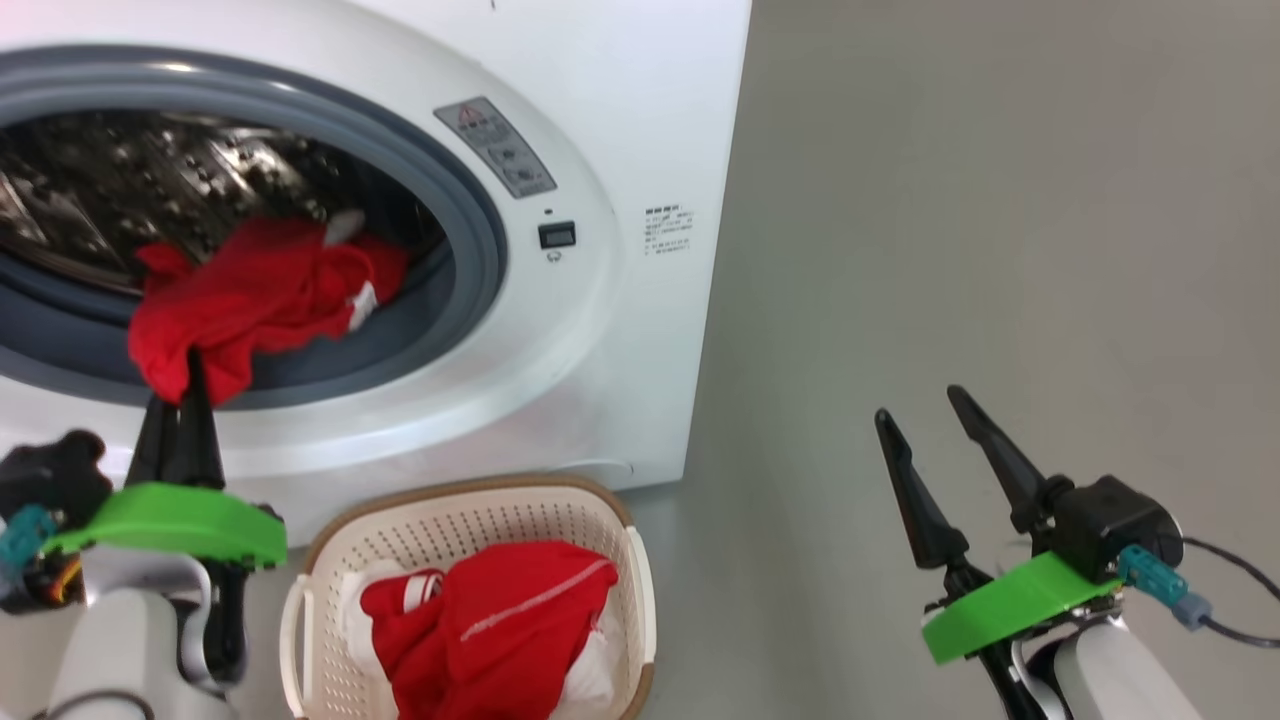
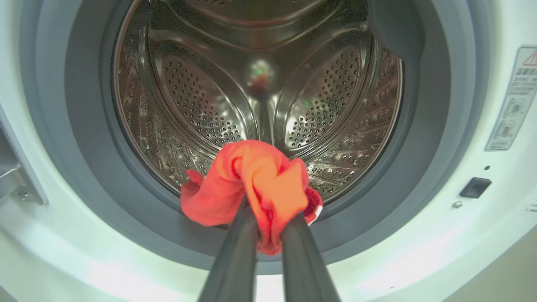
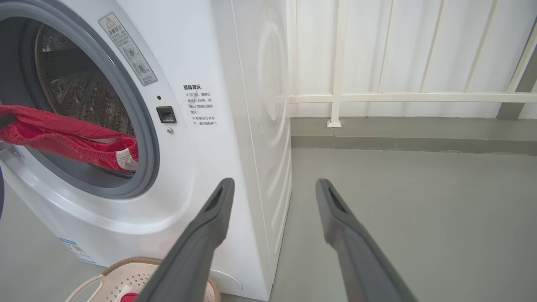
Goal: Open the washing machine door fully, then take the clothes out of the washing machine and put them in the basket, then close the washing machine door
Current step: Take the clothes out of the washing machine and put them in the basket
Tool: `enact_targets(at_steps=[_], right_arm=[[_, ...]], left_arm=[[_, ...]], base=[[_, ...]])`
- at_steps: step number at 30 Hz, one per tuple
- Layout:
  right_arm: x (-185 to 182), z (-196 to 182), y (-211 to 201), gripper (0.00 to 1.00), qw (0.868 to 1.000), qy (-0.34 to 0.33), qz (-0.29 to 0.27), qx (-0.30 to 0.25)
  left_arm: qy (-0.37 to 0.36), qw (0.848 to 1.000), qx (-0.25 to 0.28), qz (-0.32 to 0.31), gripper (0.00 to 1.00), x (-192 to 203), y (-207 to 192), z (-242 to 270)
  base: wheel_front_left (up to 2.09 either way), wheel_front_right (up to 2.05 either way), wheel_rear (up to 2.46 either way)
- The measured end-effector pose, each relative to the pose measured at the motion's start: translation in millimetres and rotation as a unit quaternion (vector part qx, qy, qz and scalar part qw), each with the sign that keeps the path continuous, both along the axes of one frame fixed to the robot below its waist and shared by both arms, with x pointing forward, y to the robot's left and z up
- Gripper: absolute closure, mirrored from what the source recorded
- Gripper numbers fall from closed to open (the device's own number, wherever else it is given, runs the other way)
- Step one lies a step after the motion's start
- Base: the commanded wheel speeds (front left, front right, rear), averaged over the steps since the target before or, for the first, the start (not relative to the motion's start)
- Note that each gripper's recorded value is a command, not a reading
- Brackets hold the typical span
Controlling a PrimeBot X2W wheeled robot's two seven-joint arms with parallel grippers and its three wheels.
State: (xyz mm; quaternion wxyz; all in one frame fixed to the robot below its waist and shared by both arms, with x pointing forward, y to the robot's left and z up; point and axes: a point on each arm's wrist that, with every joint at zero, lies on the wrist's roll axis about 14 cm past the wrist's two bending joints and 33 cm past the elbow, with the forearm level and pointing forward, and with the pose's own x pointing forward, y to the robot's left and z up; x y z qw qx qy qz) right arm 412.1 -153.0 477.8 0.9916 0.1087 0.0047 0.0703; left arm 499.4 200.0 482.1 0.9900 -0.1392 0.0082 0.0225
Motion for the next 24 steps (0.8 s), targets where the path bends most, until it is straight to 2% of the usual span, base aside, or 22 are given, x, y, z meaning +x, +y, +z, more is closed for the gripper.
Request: enact_targets(at_steps=[9, 17, 21, 24], right_arm=[[-27.1, 8.0, 1.2, 0.0, 1.0, -0.007, -0.001, 0.004], [-32.5, 19.2, 1.0, 0.0, 1.0, -0.023, -0.003, 0.006], [-31.8, 17.2, 1.2, 0.0, 1.0, -0.02, -0.003, 0.007], [-30.5, 13.5, 2.7, 0.0, 1.0, -0.015, -0.003, 0.009]], left_arm=[[-0.093, 0.996, 0.007, 0.01, 1.0, -44.4, 2.3, 62.2], [-0.162, 0.987, 0.019, -0.01, 1.0, -76.2, -18.6, 121.9], [-0.165, 0.986, 0.016, -0.023, 1.0, -81.7, -28.2, 132.0], [-0.135, 0.99, 0.012, -0.029, 1.0, -81.5, -31.9, 117.1]], base=[[0.0, 0.0, 0.0], [0.0, 0.0, 0.0], [0.0, 0.0, 0.0], [0.0, 0.0, 0.0]])
